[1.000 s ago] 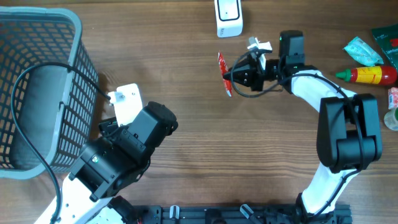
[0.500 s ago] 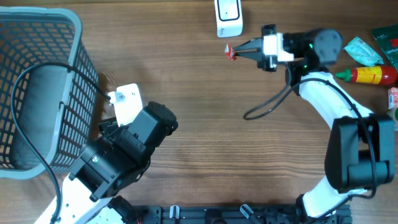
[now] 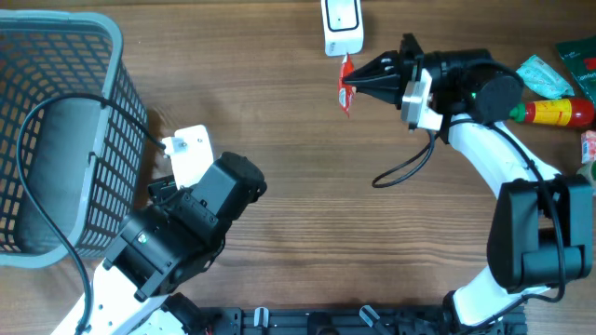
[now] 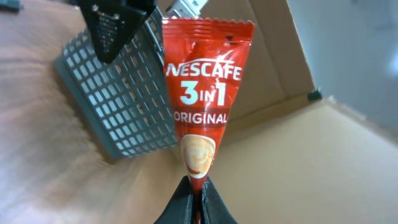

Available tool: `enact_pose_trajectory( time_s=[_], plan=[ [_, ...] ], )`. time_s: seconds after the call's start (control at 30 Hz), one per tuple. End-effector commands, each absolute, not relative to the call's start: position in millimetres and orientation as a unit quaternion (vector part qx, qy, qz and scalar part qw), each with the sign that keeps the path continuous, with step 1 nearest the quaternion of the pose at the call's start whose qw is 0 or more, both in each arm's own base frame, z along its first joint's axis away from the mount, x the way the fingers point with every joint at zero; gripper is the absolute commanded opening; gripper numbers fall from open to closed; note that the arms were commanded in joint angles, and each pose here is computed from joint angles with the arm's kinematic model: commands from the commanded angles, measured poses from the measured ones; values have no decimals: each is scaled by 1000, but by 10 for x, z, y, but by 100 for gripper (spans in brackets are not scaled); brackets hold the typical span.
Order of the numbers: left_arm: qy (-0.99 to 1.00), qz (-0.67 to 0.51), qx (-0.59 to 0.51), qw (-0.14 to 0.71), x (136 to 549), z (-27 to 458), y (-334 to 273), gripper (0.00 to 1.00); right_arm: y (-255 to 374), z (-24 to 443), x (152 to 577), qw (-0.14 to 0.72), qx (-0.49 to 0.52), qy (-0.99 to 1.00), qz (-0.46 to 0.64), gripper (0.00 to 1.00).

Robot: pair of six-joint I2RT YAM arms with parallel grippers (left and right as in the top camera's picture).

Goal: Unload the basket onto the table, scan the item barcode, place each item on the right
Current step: 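Hold the coffee stick in front of the white scanner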

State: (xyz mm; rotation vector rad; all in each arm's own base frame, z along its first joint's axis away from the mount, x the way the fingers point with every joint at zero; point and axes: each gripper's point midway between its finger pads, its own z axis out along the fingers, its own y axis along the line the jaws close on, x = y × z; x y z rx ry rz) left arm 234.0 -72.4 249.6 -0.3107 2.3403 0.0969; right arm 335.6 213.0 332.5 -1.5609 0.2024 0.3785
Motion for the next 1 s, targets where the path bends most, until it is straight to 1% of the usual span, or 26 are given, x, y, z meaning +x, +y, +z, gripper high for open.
enact_pose_trajectory(
  time_s=[0.0, 0.17, 0.43, 0.57, 0.7, 0.8, 0.97],
  plan=[
    [914, 39, -127, 382, 2348, 2504, -720, 100, 2129, 3505, 3093, 689, -721, -47, 59, 4],
    [914, 39, -127, 382, 2347, 2502, -720, 100, 2111, 3683, 2952, 691, -716, -98, 9, 4],
    [914, 39, -127, 382, 2348, 2504, -720, 100, 2133, 3889, 2666, 690, -718, -89, 29, 4],
    [914, 39, -127, 382, 2347, 2502, -720, 100, 2134, 3809, 2434, 690, -716, -105, 23, 4],
    [914, 39, -127, 382, 2347, 2502, -720, 100, 2101, 3619, 2230, 690, -716, -103, 27, 4],
    [914, 39, -127, 382, 2348, 2504, -720, 100, 2067, 3486, 2023, 691, -711, -130, 2, 4],
    [914, 39, -127, 382, 2348, 2504, -720, 100, 2026, 3493, 1811, 691, -713, -118, 11, 4]
  ],
)
